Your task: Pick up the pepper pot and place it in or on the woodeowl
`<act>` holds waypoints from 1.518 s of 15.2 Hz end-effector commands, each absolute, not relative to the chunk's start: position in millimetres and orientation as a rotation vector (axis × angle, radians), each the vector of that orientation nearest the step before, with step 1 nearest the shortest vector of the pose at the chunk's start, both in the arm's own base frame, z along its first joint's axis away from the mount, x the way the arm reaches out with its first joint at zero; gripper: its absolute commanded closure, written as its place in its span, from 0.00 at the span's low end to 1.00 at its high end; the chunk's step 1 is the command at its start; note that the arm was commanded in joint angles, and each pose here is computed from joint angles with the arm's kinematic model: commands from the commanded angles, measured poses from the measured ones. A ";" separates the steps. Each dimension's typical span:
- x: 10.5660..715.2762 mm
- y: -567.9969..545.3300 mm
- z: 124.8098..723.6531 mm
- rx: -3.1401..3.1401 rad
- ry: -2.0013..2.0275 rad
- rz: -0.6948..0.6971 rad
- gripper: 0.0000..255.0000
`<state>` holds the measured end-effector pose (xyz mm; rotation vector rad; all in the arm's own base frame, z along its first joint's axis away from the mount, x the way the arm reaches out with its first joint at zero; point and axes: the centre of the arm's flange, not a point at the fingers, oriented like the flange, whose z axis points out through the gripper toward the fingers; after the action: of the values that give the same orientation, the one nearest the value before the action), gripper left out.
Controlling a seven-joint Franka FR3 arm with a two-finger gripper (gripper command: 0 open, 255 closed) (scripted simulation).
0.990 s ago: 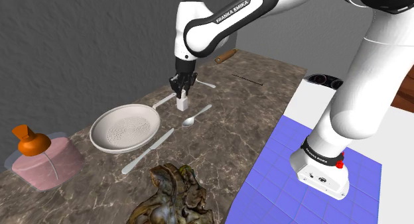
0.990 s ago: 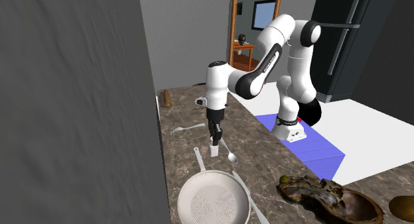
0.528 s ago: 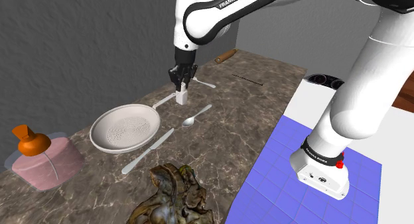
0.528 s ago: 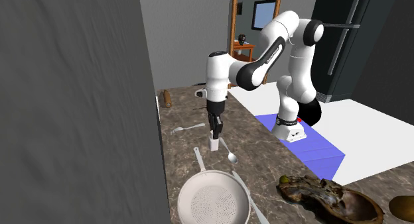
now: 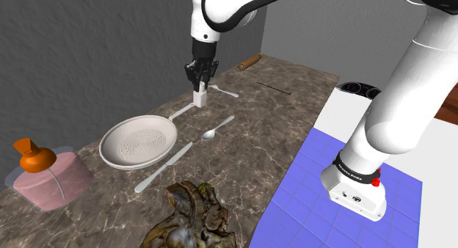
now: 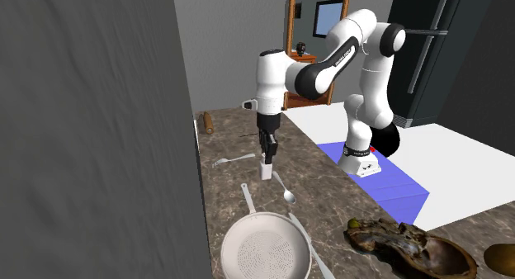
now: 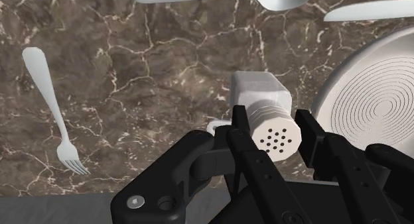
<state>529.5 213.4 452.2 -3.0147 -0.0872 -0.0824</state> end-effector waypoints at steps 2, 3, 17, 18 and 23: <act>529.6 212.6 469.0 -3.015 -0.087 -0.082 1.00; 529.6 212.6 474.3 -3.015 -0.087 -0.082 1.00; 510.5 230.6 536.4 -3.015 -0.087 -0.082 1.00; 500.9 239.6 537.6 -3.015 -0.087 -0.082 1.00; 453.1 284.6 543.8 -3.015 -0.087 -0.082 1.00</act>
<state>463.3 275.2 543.4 -3.0143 -0.0882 -0.0822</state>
